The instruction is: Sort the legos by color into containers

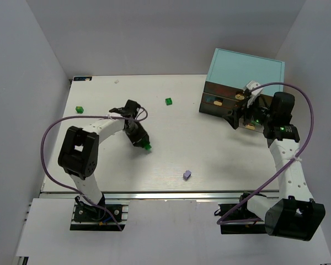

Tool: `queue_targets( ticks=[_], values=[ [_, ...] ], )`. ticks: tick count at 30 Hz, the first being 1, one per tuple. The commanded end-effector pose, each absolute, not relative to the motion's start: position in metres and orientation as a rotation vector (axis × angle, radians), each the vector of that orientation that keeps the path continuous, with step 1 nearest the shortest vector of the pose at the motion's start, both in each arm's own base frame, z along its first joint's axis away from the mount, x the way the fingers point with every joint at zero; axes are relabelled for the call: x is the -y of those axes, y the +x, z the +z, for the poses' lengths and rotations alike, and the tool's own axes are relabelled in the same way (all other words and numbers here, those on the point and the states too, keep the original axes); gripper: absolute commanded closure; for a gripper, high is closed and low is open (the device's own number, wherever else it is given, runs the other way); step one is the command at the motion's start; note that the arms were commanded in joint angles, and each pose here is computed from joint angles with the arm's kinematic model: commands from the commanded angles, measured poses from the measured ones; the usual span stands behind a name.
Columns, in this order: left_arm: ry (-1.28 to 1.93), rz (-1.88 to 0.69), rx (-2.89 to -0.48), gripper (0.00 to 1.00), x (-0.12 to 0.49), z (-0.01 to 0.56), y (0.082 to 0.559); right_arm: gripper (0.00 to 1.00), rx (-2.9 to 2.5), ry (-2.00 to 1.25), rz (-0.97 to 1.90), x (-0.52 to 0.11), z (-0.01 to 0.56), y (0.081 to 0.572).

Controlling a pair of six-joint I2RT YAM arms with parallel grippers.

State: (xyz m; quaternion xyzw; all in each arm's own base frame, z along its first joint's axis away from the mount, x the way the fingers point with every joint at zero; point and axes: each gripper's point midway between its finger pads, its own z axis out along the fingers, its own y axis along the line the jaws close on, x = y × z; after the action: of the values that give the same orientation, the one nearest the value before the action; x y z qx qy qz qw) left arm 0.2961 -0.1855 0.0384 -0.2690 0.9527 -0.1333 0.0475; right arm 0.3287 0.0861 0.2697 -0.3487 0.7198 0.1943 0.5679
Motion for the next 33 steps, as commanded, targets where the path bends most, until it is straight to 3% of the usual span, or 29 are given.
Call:
queue_targets(
  ticks=[1, 4, 7, 8, 9, 10, 11, 21, 29, 33],
  values=[
    [-0.427, -0.812, -2.598, 0.94, 0.237, 0.125, 0.364, 0.11, -1.664, -0.650, 0.500, -0.085, 0.302, 0.340],
    [-0.225, -1.069, -2.456, 0.94, 0.273, 0.164, 0.380, 0.11, -1.732, -0.607, 0.623, -0.093, 0.300, 0.340],
    [-0.045, -1.262, -2.344, 0.94, 0.308, 0.192, 0.389, 0.27, -1.751, -0.514, 0.646, -0.088, 0.308, 0.346],
    [0.003, -1.294, -2.328, 0.94, 0.320, 0.197, 0.389, 0.50, -1.736, -0.488, 0.632, -0.086, 0.315, 0.347],
    [0.063, -1.335, -2.306, 0.94, 0.330, 0.204, 0.388, 0.67, -1.690, -0.456, 0.576, -0.078, 0.328, 0.353],
    [0.122, -1.364, -2.261, 0.94, 0.348, 0.217, 0.396, 0.95, -1.679, -0.404, 0.553, -0.071, 0.334, 0.356],
    [0.162, -1.375, -2.232, 0.94, 0.357, 0.224, 0.400, 1.00, -1.655, -0.381, 0.524, -0.067, 0.343, 0.356],
    [0.416, -1.632, -1.781, 0.94, 0.475, 0.313, 0.412, 1.00, -1.551, -0.272, 0.365, -0.034, 0.383, 0.361],
    [0.439, -1.704, -1.475, 1.00, 0.539, 0.331, 0.395, 1.00, -1.553, -0.211, 0.357, -0.024, 0.387, 0.361],
    [0.450, -1.656, -1.431, 1.00, 0.569, 0.322, 0.389, 1.00, -1.545, -0.200, 0.336, -0.018, 0.390, 0.359]
  ],
)
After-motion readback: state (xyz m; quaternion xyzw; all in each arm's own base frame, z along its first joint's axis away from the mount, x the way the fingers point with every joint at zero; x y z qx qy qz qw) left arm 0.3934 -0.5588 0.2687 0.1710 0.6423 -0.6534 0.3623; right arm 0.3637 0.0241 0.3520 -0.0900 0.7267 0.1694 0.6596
